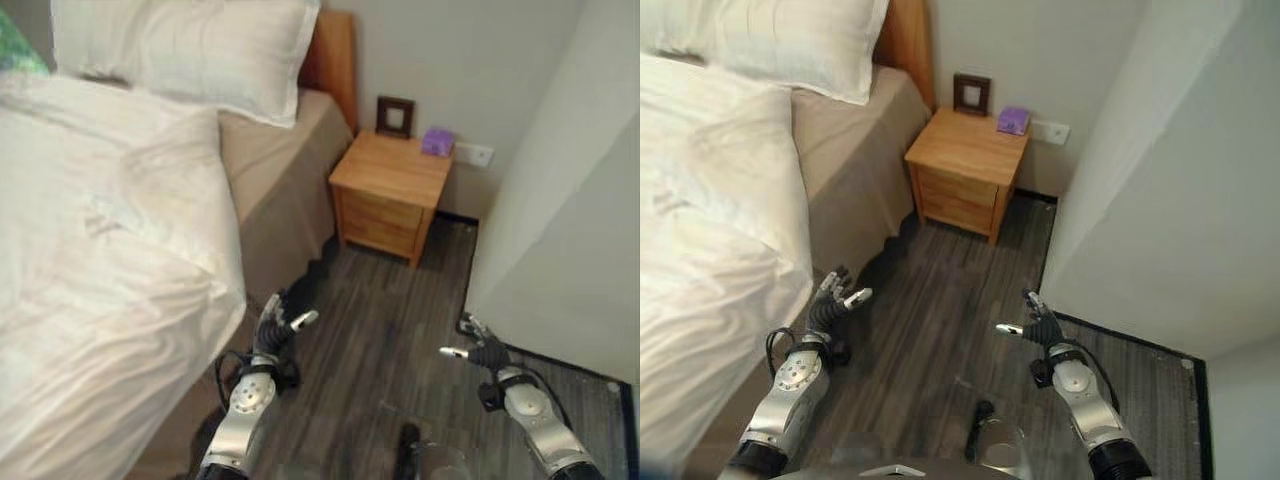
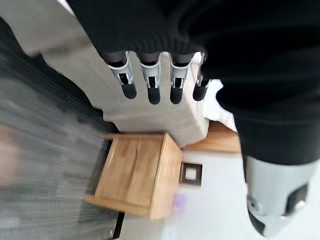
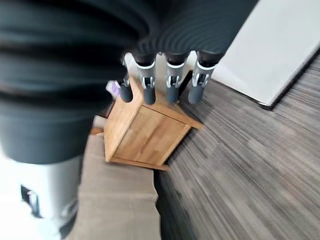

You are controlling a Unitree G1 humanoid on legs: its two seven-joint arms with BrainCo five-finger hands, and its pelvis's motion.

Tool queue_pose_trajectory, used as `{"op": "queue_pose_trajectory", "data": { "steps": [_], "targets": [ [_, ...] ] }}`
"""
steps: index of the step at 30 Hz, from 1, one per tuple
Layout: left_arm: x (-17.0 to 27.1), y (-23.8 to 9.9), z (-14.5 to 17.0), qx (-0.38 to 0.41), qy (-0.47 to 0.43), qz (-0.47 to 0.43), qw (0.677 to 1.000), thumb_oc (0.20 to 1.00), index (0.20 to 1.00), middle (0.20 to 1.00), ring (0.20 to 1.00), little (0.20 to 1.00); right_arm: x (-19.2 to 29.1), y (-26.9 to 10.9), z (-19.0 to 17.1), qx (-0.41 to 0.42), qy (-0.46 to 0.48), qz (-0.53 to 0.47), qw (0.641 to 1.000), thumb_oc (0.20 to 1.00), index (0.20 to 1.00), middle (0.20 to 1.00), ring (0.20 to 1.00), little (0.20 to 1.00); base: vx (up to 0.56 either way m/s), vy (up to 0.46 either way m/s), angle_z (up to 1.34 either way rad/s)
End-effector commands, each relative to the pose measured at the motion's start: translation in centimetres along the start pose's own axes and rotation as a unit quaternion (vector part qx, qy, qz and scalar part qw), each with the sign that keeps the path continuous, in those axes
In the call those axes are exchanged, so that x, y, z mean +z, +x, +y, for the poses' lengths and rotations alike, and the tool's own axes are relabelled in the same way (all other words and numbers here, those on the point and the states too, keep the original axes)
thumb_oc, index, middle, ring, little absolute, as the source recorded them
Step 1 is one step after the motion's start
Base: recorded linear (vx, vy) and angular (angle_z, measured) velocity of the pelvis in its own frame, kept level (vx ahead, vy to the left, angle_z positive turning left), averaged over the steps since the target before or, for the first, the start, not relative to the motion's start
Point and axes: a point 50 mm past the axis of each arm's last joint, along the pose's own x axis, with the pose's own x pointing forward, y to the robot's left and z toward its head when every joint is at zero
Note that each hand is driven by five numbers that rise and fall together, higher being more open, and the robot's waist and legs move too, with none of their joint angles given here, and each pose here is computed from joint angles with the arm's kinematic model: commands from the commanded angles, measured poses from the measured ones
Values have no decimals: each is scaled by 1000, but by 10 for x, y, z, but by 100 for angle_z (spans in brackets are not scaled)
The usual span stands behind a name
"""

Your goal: Making the bed.

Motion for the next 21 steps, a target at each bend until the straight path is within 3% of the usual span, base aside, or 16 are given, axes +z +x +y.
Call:
{"op": "queue_pose_trajectory", "data": {
  "steps": [1, 9, 15, 21],
  "targets": [
    [34, 5, 2, -4, -12, -83, 996, 1000, 1000, 1000, 1000, 1000, 36, 5, -5, 5, -13, -87, 996, 1000, 1000, 1000, 1000, 1000, 355, 31, -7],
    [31, -2, 13, 11, -8, -87, 996, 1000, 1000, 1000, 1000, 1000, 46, 7, -2, 12, -21, -113, 993, 1000, 1000, 1000, 1000, 1000, 471, -29, -14],
    [52, -4, 40, 76, -34, -127, 988, 1000, 1000, 1000, 1000, 1000, 53, 9, 19, 46, -61, -125, 989, 1000, 1000, 1000, 1000, 1000, 333, 115, 50],
    [66, -2, 47, 89, -46, -155, 983, 1000, 1000, 1000, 1000, 1000, 79, 11, 12, 30, -99, -176, 979, 1000, 1000, 1000, 1000, 1000, 247, -51, 112]
  ]
}}
